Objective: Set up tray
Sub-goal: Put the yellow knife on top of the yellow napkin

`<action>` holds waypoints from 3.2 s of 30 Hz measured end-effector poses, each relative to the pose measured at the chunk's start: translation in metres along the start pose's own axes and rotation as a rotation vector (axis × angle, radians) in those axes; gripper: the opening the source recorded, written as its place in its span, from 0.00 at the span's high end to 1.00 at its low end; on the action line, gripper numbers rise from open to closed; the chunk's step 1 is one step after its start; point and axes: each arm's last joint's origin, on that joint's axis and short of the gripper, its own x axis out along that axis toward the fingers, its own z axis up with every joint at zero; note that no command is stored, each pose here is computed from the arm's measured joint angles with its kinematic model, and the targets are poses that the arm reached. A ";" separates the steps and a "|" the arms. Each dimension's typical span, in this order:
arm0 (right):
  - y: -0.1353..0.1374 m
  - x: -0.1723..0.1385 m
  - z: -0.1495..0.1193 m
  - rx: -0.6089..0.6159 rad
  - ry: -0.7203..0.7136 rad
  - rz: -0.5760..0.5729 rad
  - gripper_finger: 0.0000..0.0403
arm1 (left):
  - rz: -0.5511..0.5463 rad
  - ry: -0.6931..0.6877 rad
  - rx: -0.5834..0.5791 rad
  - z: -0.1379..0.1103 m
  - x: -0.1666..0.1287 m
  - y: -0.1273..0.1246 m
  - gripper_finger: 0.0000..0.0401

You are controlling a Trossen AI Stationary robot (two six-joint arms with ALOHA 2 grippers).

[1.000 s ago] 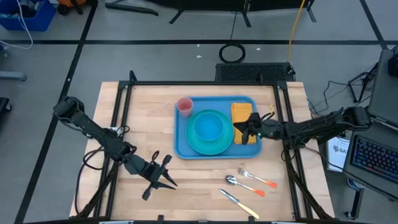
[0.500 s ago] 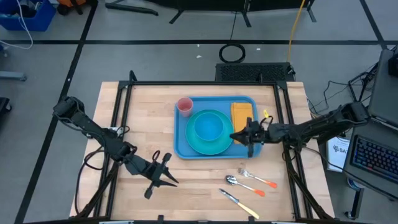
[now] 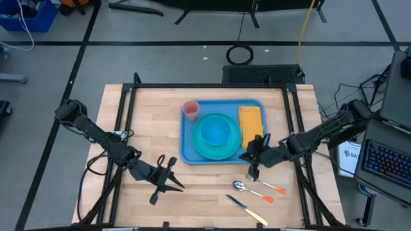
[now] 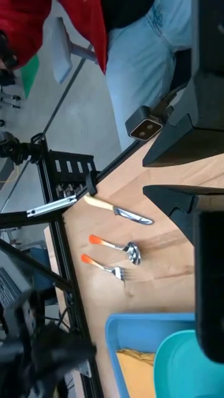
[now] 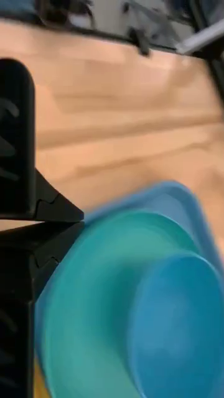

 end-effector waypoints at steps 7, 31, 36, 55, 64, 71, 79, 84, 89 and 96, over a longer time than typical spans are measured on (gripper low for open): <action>0.012 0.005 -0.020 0.118 0.299 0.006 1.00 | 0.000 -0.002 -0.001 0.000 0.000 0.000 0.84; 0.061 0.007 -0.086 0.352 0.609 0.055 1.00 | 0.001 -0.002 -0.016 0.000 0.000 0.000 0.84; 0.057 0.010 -0.095 0.368 0.659 -0.025 1.00 | 0.001 -0.002 -0.016 0.000 0.000 0.000 0.84; 0.086 0.031 -0.091 0.370 0.547 0.265 1.00 | 0.001 0.001 -0.015 0.000 0.000 0.000 0.84; 0.090 0.044 -0.102 0.360 0.600 0.293 1.00 | 0.002 0.001 -0.014 0.000 0.000 0.000 0.84; 0.084 0.043 -0.106 0.333 0.626 0.223 1.00 | 0.002 0.006 -0.013 -0.001 0.000 0.000 0.84; 0.083 0.043 -0.105 0.334 0.639 0.219 1.00 | 0.002 0.007 -0.012 -0.001 0.000 0.000 0.84; 0.080 0.043 -0.107 0.330 0.654 0.185 1.00 | 0.002 0.007 -0.012 -0.001 0.000 0.000 0.84; 0.080 0.041 -0.105 0.281 0.648 0.206 1.00 | 0.002 0.007 -0.012 -0.001 0.000 0.000 0.84; 0.058 0.018 -0.096 0.270 0.619 0.000 1.00 | 0.002 0.007 -0.012 -0.001 0.000 0.000 0.84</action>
